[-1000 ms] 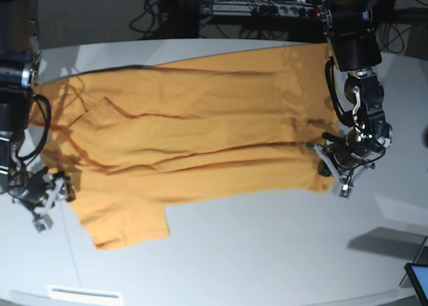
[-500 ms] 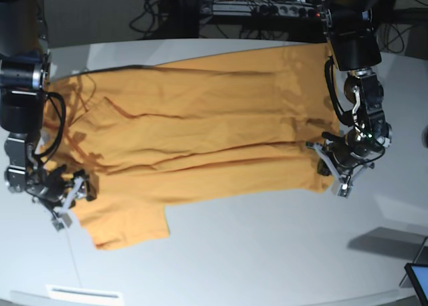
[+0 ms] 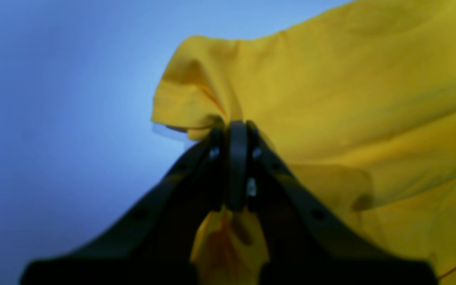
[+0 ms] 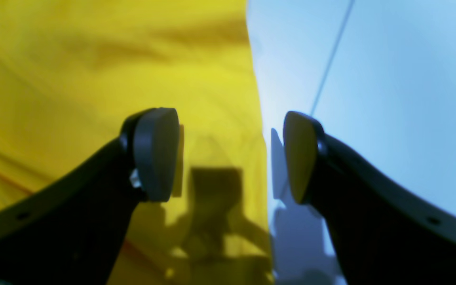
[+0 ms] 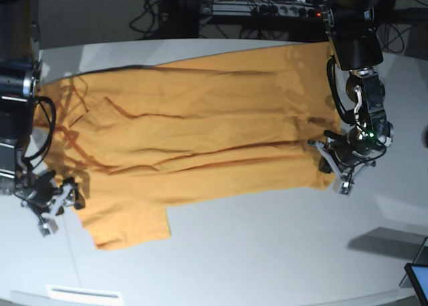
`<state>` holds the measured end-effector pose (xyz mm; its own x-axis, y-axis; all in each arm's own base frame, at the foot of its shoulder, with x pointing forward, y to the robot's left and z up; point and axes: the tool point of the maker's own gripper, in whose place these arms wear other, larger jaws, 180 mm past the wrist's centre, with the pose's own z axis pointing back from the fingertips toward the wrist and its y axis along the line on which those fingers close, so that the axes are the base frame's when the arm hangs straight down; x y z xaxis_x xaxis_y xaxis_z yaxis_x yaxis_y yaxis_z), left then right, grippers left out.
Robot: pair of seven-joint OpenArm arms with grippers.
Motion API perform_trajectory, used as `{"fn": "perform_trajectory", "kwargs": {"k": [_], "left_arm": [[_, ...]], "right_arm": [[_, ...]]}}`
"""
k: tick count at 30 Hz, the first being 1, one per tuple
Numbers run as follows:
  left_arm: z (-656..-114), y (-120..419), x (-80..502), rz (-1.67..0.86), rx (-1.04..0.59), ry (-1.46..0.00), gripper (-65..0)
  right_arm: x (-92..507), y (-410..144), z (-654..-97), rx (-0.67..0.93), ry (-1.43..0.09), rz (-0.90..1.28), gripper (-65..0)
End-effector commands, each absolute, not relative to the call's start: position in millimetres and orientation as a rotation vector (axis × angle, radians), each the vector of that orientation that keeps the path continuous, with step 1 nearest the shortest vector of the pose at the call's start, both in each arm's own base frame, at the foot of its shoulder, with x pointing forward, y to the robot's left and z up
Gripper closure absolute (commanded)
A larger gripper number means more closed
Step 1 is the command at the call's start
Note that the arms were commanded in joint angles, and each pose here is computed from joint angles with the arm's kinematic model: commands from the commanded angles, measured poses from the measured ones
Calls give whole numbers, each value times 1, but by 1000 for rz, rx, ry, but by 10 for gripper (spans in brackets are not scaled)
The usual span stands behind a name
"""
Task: Fold the T-shirt properly
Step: 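Lift the side edge with both grippers and fold it over the shirt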
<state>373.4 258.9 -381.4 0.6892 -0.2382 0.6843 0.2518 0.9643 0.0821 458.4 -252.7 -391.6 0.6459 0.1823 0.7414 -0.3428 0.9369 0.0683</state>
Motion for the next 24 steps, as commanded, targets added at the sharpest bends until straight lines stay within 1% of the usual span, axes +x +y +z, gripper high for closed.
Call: {"fn": "perform_trajectory", "kwargs": {"k": [1, 4, 10, 12, 13, 16, 18, 21, 24], "left_arm": [[-362, 263, 386, -279, -5, -824, 0], [-362, 264, 386, -280, -4, -823, 0], [-362, 265, 386, -280, -2, -822, 0], [-361, 264, 386, -280, -3, -823, 0], [-361, 264, 386, -280, -3, -823, 0], [-361, 264, 386, -280, -3, -823, 0], [-361, 264, 386, -280, -3, -823, 0], [-361, 264, 386, -280, -3, -823, 0], [-361, 264, 386, -280, -3, -823, 0]], "right_arm": [[468, -262, -378, 204, -862, 286, -399], [461, -260, -390, 227, -849, 257, -399], [457, -258, -398, 235, -825, 252, -399], [451, -256, -405, 233, -792, 259, -392], [449, -251, -408, 241, -781, 262, -371], [448, -244, -411, 244, -758, 276, -279], [447, -242, -411, 241, -744, 285, -231], [446, -241, -413, 242, -732, 287, -196], [446, -237, -414, 249, -732, 289, -136]]}}
